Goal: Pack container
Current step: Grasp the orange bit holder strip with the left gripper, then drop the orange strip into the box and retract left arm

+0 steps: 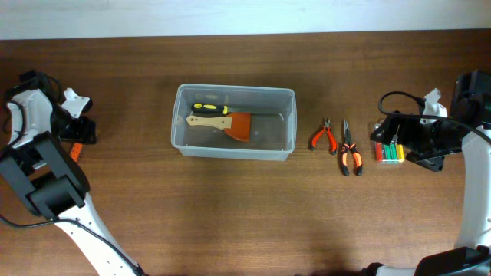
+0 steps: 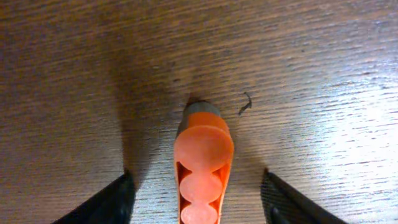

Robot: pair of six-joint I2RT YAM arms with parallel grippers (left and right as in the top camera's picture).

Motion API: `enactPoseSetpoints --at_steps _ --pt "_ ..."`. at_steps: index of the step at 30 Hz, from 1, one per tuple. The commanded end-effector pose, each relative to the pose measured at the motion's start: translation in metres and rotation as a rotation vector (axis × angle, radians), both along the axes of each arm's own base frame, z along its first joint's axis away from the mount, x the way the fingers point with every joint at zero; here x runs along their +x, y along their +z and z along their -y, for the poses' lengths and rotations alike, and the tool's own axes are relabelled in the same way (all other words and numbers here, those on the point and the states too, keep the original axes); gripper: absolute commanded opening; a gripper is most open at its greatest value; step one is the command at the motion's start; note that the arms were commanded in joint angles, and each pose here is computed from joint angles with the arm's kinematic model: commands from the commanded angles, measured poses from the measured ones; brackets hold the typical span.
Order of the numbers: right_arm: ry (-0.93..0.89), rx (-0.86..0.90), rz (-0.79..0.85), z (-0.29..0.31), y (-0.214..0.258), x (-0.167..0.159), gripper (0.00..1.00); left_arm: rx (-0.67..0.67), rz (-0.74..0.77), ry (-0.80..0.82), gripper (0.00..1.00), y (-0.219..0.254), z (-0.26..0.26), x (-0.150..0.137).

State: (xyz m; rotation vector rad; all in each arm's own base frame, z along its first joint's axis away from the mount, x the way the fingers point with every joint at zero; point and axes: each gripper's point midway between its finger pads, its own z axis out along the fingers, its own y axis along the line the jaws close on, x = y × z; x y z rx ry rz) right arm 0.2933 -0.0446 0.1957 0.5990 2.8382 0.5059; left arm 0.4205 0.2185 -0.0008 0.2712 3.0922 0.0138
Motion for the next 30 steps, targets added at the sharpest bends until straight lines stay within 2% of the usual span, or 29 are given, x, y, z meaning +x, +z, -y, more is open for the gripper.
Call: enactPoseSetpoints --at_steps 1,4,8,12,16,20,23,26,28,30 --pt "-0.008 0.008 0.016 0.001 0.005 0.003 0.98 -0.032 -0.036 -0.015 0.58 -0.016 0.007 -0.005" --pt "-0.008 0.008 0.016 0.001 0.005 0.003 0.99 -0.013 -0.053 -0.016 0.41 -0.017 0.004 -0.008" --pt "-0.008 0.008 0.016 0.001 0.005 0.003 0.98 -0.011 -0.065 -0.016 0.30 -0.016 0.004 -0.011" --pt "-0.008 0.008 0.016 0.001 0.005 0.003 0.98 -0.023 -0.081 -0.021 0.04 -0.013 0.011 -0.013" --pt "-0.008 0.008 0.016 0.001 0.005 0.003 0.99 -0.018 -0.076 -0.070 0.02 0.011 0.030 -0.002" --pt "-0.008 0.008 0.016 0.001 0.005 0.003 0.98 0.021 0.008 -0.147 0.02 0.073 0.058 0.026" --pt "-0.008 0.008 0.016 0.001 0.005 0.003 0.98 0.068 0.138 -0.204 0.02 0.150 0.095 0.047" --pt "-0.008 0.009 0.013 0.000 0.005 0.002 0.98 0.087 0.353 -0.323 0.02 0.234 0.156 0.066" --pt "-0.008 0.009 0.013 0.000 0.005 0.002 0.98 0.075 0.494 -0.426 0.02 0.279 0.206 0.074" --pt "-0.008 0.009 0.013 0.000 0.005 0.002 0.99 0.062 0.566 -0.549 0.02 0.302 0.256 0.071"
